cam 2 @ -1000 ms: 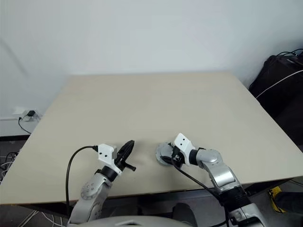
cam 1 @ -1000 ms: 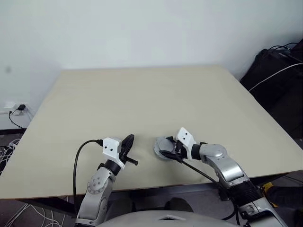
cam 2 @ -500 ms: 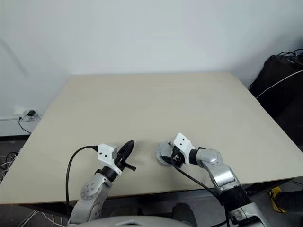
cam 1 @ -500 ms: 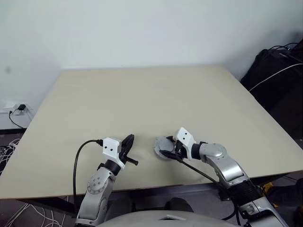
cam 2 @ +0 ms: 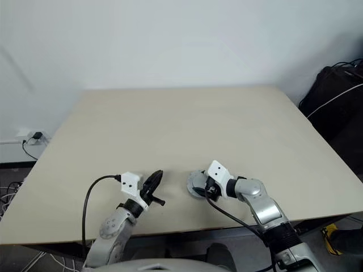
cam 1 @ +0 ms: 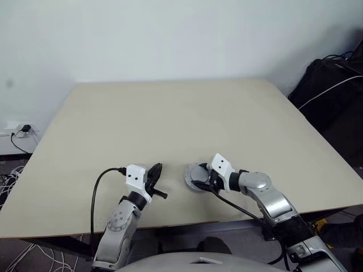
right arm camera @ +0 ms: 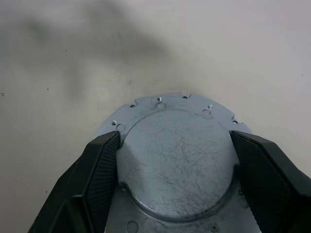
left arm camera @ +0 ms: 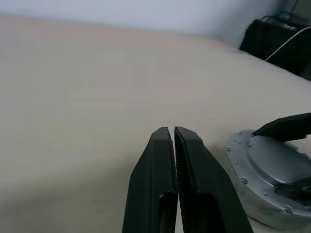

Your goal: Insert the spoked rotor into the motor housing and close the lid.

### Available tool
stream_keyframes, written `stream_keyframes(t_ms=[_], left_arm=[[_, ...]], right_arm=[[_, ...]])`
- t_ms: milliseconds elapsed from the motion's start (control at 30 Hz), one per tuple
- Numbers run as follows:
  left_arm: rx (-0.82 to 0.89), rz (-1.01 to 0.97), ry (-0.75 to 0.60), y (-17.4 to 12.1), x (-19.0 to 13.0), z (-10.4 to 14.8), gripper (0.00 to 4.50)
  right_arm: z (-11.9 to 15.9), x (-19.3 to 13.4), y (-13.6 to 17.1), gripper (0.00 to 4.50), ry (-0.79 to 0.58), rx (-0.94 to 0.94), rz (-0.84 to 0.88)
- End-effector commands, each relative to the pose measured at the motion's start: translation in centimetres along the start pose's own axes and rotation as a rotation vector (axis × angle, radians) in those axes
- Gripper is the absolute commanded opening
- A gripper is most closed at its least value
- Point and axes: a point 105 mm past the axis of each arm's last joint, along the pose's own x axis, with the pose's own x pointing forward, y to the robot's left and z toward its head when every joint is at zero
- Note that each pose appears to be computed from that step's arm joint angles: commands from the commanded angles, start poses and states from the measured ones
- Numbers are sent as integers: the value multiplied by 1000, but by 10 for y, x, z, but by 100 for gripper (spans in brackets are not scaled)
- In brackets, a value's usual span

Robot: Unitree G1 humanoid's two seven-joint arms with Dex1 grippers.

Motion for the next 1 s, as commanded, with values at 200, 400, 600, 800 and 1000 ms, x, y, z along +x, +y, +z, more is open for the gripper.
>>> stream_keyframes(t_ms=[200,400,600,800,1000], left_arm=[[-89,-177,171,-22,37,7,17],[-223,-318,287,-29,51,8,17],[-242,-407,425,-29,53,-2,17],[-237,-422,521,-31,48,-17,17],[-270,-436,476,-36,53,-11,17]], right_arm=[[-28,-2,-1,326,120,30,-25],[-28,-1,1,326,117,34,-28],[-29,-3,2,326,118,38,-34],[-29,-4,2,326,113,36,-41],[-28,-4,3,326,115,31,-37]])
